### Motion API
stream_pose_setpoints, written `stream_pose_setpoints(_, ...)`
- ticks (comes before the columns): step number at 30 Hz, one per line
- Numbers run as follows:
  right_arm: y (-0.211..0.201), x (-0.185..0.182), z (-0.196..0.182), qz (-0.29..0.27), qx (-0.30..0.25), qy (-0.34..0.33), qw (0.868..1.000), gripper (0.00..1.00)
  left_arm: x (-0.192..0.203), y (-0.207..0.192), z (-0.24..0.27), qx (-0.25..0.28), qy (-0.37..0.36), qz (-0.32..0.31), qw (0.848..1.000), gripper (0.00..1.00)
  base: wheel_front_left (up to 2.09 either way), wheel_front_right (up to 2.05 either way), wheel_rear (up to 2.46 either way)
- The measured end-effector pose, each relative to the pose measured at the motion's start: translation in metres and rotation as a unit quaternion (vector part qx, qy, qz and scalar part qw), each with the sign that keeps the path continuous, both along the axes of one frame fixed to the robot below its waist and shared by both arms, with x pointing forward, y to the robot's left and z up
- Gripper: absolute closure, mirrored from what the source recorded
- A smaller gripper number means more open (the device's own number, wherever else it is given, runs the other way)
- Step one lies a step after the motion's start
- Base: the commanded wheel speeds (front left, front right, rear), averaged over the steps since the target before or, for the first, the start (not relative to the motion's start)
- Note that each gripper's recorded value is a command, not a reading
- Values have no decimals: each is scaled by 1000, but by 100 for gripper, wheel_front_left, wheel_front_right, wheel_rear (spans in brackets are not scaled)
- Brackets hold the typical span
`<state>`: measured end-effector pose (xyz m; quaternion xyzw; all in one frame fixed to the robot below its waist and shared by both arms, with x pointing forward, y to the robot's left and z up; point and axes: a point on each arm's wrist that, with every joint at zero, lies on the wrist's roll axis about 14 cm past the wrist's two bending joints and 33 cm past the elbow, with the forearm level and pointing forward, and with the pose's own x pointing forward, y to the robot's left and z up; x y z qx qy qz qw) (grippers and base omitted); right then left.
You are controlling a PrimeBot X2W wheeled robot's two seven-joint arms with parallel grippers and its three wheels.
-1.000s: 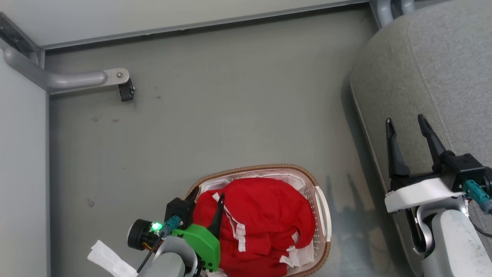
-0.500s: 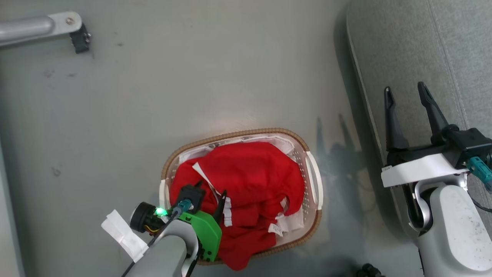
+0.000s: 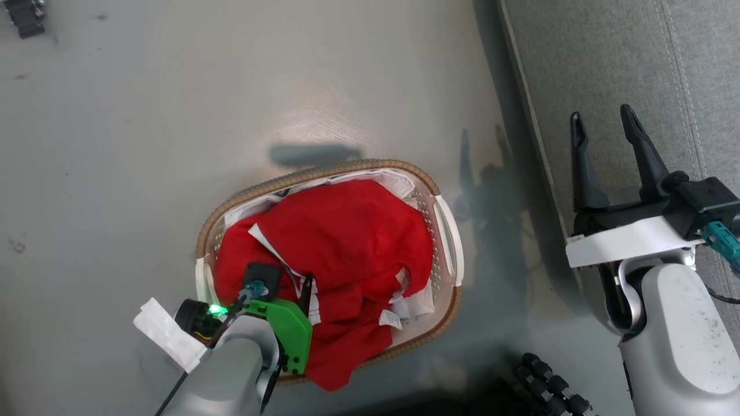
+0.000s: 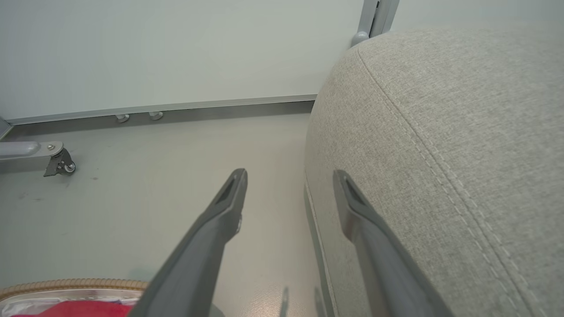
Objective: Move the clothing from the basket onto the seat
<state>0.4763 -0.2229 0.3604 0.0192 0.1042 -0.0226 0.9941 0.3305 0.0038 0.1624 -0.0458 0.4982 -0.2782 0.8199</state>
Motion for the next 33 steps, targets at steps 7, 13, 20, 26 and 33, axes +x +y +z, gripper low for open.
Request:
stream_pose_setpoints(7,-7,-1,-13,-8,-1,15,1000,0,6,-5,-15,0,15,6,1000,0,0,0,0)
stream_pose_setpoints(13,-10,-1,-18,-13,1,19,1000,0,4,-4,-26,10,38,12,999,0,0,0,0)
stream_pose_setpoints(20,-12,-2,-23,-17,4,25,1000,0,16,-20,-25,-16,31,14,999,0,0,0,0)
stream_pose_setpoints(26,-12,-3,-28,-17,7,31,999,0,24,-28,-26,-25,24,12,999,24,0,0,0)
stream_pose_setpoints(33,-14,-3,-27,-21,7,30,999,0,33,-38,-18,-43,6,2,999,100,0,0,0)
